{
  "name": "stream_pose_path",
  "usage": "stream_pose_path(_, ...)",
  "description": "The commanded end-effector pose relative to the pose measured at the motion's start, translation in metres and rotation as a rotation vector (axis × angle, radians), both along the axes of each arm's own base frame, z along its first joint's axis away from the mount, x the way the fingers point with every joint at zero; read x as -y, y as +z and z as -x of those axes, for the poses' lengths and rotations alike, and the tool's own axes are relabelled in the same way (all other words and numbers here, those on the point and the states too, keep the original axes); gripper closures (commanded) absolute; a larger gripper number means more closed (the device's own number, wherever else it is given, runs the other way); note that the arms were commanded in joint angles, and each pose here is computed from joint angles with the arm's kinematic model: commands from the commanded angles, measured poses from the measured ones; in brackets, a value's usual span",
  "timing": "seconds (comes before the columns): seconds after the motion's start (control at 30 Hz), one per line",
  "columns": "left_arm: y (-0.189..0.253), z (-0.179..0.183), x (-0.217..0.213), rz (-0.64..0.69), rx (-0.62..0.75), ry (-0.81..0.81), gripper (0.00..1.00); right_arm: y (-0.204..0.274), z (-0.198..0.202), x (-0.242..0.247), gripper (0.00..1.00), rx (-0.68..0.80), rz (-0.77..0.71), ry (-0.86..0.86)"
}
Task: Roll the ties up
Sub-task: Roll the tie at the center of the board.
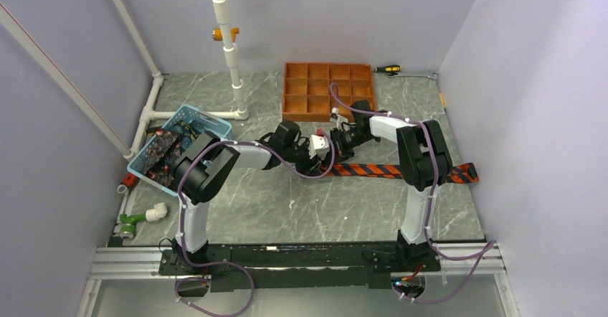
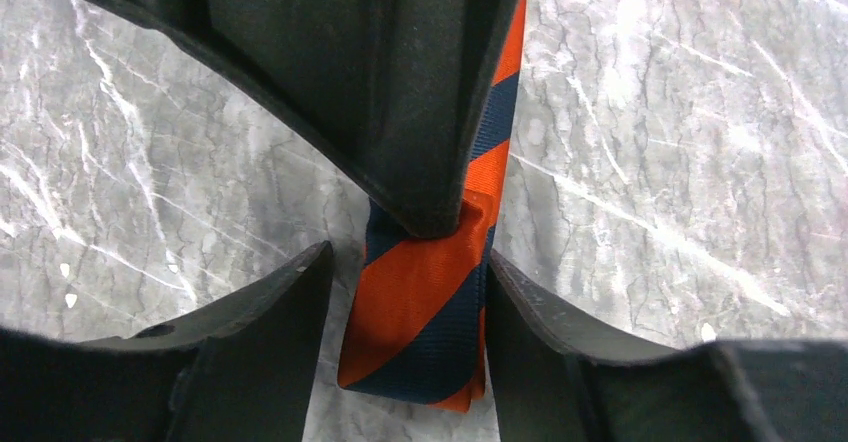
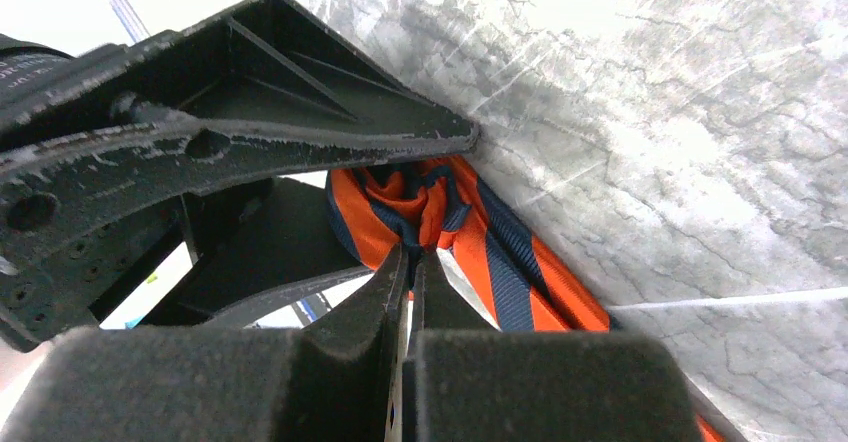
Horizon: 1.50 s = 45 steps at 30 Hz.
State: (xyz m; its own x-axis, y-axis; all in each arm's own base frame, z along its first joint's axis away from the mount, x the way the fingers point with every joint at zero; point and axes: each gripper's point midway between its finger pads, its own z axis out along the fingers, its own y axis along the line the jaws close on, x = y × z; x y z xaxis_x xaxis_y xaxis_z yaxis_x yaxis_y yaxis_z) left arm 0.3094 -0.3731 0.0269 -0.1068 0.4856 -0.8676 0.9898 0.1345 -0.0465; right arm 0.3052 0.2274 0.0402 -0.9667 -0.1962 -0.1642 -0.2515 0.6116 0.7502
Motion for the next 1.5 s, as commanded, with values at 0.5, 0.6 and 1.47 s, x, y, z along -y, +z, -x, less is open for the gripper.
stream_pose_path(0.5,-0.036,0.021,-0.021,-0.113,0.016,-0.076,0.77,-0.016,0.010,0.011,0.95,0.004,0.057,0.020)
stream_pose_path(0.6,-0.038,0.021,-0.022,-0.122,0.005,-0.072,0.74,-0.027,0.006,0.013,1.00,0.010,0.081,0.018)
stream_pose_path(1.47,0.009,0.014,0.017,0.339,-0.106,0.031,0.32,-0.071,0.007,0.041,1.00,0.069,0.284,0.026)
